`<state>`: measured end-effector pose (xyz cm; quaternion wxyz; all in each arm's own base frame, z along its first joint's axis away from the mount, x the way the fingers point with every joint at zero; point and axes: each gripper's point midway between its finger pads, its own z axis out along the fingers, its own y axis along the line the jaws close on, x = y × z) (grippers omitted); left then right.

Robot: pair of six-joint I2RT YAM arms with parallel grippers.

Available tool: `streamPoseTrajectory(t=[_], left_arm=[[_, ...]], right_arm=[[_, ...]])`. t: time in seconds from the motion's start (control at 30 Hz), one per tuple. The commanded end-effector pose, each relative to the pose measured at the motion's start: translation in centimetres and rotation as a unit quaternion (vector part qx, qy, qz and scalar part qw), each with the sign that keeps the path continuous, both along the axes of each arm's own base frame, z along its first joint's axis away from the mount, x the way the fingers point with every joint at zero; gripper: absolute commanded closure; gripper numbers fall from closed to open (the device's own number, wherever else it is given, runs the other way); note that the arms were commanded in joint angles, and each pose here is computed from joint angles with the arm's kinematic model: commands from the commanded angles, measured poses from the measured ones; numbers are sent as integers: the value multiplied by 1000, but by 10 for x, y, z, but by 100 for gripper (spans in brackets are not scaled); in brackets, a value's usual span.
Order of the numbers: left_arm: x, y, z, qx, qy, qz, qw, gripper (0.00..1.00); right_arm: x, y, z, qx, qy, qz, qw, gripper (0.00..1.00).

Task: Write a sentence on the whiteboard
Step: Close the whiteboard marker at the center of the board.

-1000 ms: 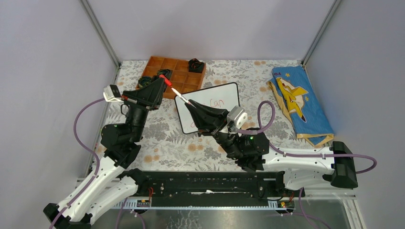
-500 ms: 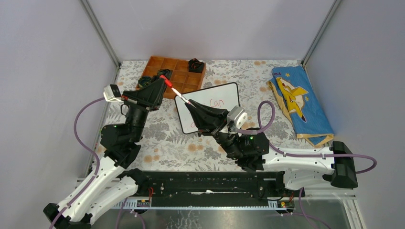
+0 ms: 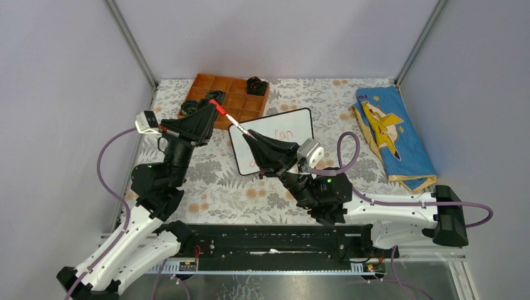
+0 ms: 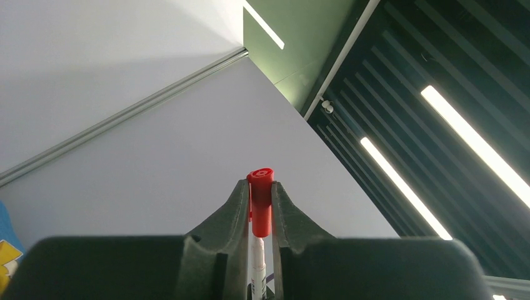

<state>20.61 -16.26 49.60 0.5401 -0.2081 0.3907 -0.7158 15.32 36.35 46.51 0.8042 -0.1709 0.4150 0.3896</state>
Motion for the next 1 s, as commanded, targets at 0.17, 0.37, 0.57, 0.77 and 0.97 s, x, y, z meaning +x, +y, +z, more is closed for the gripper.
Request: streamPoseTrajectory(t=[0.17,0.37,0.57,0.77,0.97], left_arm=[[-10,1,7,-10,-26,-13,1000,100],[-10,-1,8,-9,-28,-19,999,100],[-10,-5,7,-6,-29,-26,999,100],[-9,-11,4,2,-27,-39,999,100],[-9,-13,2,8,-26,-42,999,100]], right_arm=[[-1,-13,27,41,-7,-12,999,100],[0,-12,26,38,-6,-11,999,100],[1,-11,25,36,-6,-15,999,100],[3,-8,24,34,-12,-22,999,100],[2,-7,26,36,-17,-25,999,100]])
